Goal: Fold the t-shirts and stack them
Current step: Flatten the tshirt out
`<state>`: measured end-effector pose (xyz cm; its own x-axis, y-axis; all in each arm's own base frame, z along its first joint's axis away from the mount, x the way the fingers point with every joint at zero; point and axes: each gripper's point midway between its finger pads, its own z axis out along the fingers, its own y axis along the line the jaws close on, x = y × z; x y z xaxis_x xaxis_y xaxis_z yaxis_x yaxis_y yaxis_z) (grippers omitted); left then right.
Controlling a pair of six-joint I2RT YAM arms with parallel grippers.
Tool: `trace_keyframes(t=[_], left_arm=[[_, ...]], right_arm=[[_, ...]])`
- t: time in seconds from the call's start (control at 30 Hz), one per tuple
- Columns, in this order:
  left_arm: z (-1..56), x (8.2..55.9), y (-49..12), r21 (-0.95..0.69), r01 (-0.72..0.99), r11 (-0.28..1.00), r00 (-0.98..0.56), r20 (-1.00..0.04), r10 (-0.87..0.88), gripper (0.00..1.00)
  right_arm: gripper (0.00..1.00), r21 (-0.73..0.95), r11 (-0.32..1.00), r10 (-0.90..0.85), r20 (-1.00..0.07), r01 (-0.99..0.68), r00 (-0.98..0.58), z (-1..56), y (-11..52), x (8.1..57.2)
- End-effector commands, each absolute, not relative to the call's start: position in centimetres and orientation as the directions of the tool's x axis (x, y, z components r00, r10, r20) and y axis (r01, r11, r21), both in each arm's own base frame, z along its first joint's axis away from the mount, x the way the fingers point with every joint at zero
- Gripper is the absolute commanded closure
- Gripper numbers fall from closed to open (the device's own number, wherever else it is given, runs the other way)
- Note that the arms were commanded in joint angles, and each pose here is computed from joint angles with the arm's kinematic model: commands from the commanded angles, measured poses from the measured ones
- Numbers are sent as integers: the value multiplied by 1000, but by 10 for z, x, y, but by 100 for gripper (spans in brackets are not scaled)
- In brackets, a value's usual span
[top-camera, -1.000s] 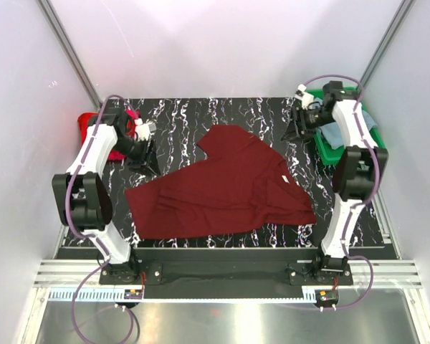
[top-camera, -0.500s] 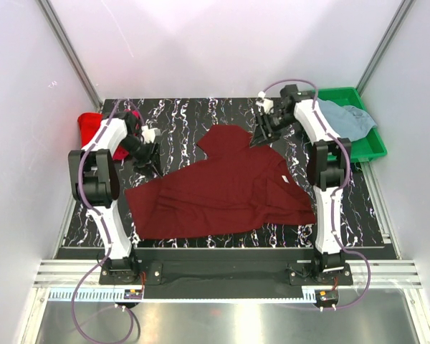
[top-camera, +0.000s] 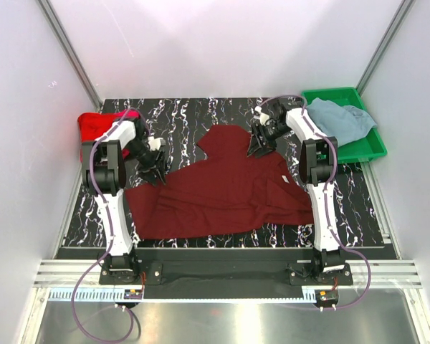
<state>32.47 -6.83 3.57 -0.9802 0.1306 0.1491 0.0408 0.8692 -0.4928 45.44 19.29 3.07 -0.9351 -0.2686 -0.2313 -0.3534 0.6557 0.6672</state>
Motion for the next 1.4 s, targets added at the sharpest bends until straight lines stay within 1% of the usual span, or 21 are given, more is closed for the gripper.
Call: trace_keyframes(t=[0.0, 0.1, 0.17, 0.2, 0.23, 0.27, 0.33, 0.37, 0.43, 0.5, 0.53, 0.57, 0.63, 0.77, 0.9, 1.0, 1.13, 1.27, 1.37], left_arm=[[35, 338, -65, -464, 45, 885, -982, 143, 125, 49], [28, 350, -62, -443, 56, 895, -983, 133, 127, 49], [28, 364, -60, -429, 72, 900, -986, 103, 128, 48], [22, 368, -60, -426, 72, 902, -986, 108, 130, 48], [25, 380, -60, -420, 86, 904, -989, 74, 129, 48], [18, 384, -58, -414, 85, 906, -988, 82, 130, 48], [18, 399, -60, -403, 107, 909, -989, 48, 137, 48], [10, 401, -59, -394, 107, 913, -988, 58, 141, 48], [8, 416, -57, -378, 122, 918, -990, 20, 140, 48], [0, 423, -56, -369, 123, 921, -990, 18, 139, 48], [3, 431, -63, -361, 154, 920, -987, -12, 160, 48], [0, 434, -64, -353, 157, 922, -987, -13, 163, 48], [5, 447, -64, -344, 174, 923, -985, -57, 164, 48], [5, 459, -65, -332, 186, 925, -982, -86, 166, 48], [10, 468, -76, -330, 212, 920, -976, -122, 181, 48], [17, 483, -84, -318, 240, 917, -966, -175, 192, 47], [19, 491, -94, -298, 268, 916, -955, -209, 211, 47], [23, 502, -103, -277, 290, 916, -942, -254, 221, 42], [28, 513, -103, -242, 300, 923, -929, -296, 224, 40]], right_arm=[[34, 637, 688, -228, -267, -349, -936, 31, 191, 475], [34, 630, 699, -216, -264, -338, -940, 22, 191, 481], [34, 616, 714, -212, -263, -333, -941, 15, 189, 486], [34, 614, 716, -206, -269, -332, -941, 14, 187, 489], [33, 612, 718, -205, -270, -332, -941, 13, 187, 490], [33, 609, 725, -197, -266, -323, -944, 8, 185, 492], [32, 605, 731, -188, -267, -316, -945, 6, 180, 496], [32, 596, 740, -183, -265, -310, -947, 3, 178, 497], [32, 581, 756, -169, -269, -300, -948, 1, 172, 502], [31, 570, 769, -154, -272, -288, -950, 0, 166, 505], [31, 555, 784, -142, -278, -279, -950, -1, 159, 510], [31, 545, 793, -135, -280, -273, -951, -2, 154, 512], [30, 522, 813, -115, -291, -258, -950, -2, 141, 518], [28, 488, 840, -91, -304, -237, -948, -4, 122, 527], [28, 472, 852, -87, -299, -226, -950, -4, 116, 526], [27, 452, 865, -87, -295, -220, -951, -6, 112, 524], [27, 410, 887, -90, -298, -212, -950, -6, 104, 525], [26, 382, 901, -90, -297, -205, -951, -7, 98, 525], [25, 370, 907, -86, -301, -199, -950, -8, 96, 526]])
